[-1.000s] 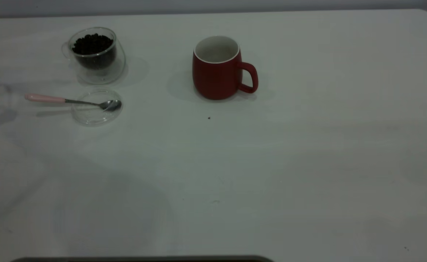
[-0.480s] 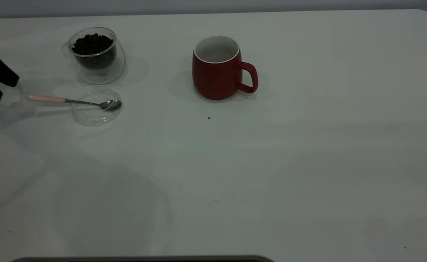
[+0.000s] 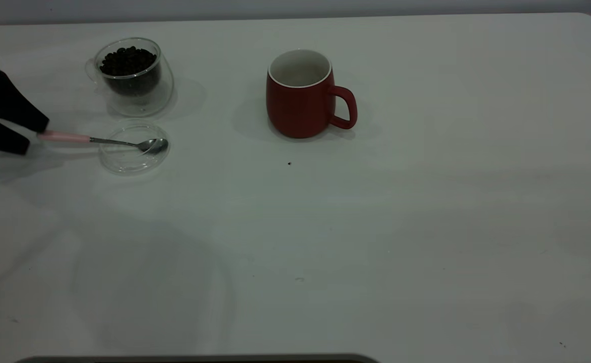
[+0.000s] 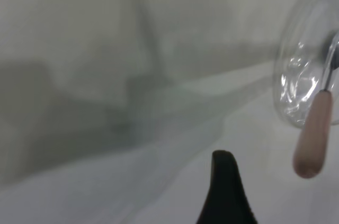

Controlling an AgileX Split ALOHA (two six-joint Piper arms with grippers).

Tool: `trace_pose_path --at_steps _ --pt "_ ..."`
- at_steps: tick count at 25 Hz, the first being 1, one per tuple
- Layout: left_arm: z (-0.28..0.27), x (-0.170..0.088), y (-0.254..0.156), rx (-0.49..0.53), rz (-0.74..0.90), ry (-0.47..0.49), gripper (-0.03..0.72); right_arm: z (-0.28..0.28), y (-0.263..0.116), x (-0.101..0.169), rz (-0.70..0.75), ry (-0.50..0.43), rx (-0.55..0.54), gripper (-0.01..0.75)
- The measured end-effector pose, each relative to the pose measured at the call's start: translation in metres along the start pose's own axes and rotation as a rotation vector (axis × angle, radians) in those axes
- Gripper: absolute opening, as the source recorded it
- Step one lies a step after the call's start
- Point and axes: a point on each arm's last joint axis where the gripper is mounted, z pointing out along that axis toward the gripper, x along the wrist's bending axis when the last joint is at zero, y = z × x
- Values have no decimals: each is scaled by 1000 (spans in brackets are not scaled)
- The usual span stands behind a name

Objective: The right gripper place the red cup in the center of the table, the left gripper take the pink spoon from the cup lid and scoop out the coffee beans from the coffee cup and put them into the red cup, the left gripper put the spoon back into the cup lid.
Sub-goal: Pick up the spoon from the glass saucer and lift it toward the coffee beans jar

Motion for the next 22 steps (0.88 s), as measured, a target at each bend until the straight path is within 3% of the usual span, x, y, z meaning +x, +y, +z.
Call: trace_pose_path --at_steps 22 --pt "31 -6 4 -28 60 -111 562 0 0 0 0 0 0 589"
